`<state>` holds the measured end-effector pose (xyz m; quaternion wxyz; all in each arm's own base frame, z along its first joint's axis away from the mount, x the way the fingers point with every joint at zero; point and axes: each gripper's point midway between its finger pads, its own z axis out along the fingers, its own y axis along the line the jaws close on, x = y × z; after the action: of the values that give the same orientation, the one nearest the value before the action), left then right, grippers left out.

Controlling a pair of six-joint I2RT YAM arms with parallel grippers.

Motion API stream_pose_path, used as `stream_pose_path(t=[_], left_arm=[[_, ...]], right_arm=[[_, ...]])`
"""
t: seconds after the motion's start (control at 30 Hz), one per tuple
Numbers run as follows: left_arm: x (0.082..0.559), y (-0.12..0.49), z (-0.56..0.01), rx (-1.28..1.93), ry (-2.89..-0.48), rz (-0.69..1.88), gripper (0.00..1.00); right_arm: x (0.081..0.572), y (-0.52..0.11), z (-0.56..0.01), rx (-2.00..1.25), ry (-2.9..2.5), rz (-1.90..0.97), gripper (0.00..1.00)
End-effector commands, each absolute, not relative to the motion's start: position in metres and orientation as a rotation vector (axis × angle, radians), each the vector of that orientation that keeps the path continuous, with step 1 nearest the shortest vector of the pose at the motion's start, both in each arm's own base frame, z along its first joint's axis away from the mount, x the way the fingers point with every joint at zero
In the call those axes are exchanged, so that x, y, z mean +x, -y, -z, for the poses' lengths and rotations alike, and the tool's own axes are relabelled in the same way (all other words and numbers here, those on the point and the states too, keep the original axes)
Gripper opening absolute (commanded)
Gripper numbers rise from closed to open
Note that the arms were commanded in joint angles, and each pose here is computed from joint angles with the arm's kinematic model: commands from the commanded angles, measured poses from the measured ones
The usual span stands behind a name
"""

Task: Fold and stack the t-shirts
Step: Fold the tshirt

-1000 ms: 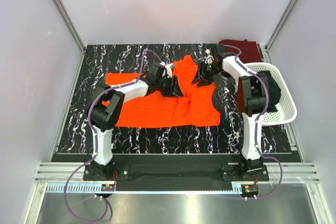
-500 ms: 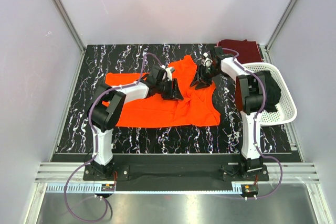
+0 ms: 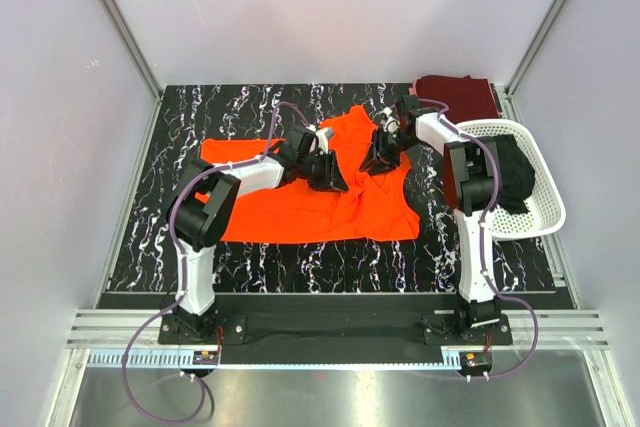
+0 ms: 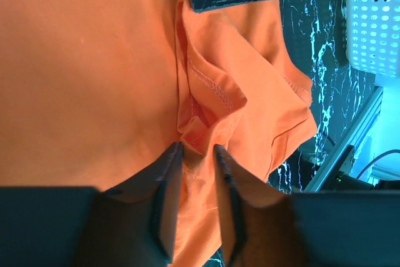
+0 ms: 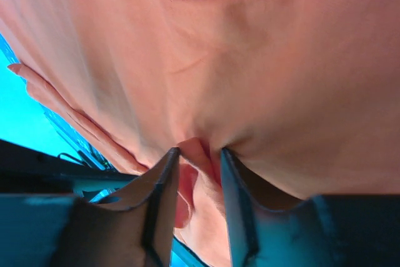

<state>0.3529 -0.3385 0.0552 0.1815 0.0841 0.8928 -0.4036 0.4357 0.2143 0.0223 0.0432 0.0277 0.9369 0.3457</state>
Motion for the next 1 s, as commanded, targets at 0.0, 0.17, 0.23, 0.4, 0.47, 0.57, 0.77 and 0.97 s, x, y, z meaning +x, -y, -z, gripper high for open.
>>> stream_pose_path(t=[0.0,0.17,0.23,0.4,0.47,0.57,0.77,0.97], left_arm=[[0.36,0.347,-0.064,0.278,-2.457,1.188,0.26],[0.363,0.338,-0.07,0.256,-2.455,1.106,0.06],[0.364,0.328,-0.066,0.232,-2.473,1.032,0.02],[0.363,0.309,-0.065,0.166,-2.492,0.934,0.0],[0.362,0.304,-0.061,0.144,-2.507,0.912,0.0],[0.361,0.299,-0.053,0.111,-2.534,0.879,0.0],[0.369,0.293,-0.046,0.089,-2.561,0.819,0.0],[0.377,0.29,-0.041,0.068,-2.592,0.775,0.0]], right_arm=[[0.446,-0.228,-0.037,0.028,-2.805,-1.097,0.38],[0.448,-0.224,-0.043,0.044,-2.794,-1.058,0.11],[0.448,-0.224,-0.051,0.051,-2.777,-1.047,0.05],[0.447,-0.213,-0.057,0.086,-2.761,-0.965,0.0],[0.445,-0.211,-0.062,0.094,-2.743,-0.961,0.0],[0.446,-0.207,-0.066,0.106,-2.726,-0.943,0.0],[0.45,-0.196,-0.073,0.131,-2.697,-0.912,0.0],[0.455,-0.204,-0.062,0.108,-2.727,-0.988,0.01]])
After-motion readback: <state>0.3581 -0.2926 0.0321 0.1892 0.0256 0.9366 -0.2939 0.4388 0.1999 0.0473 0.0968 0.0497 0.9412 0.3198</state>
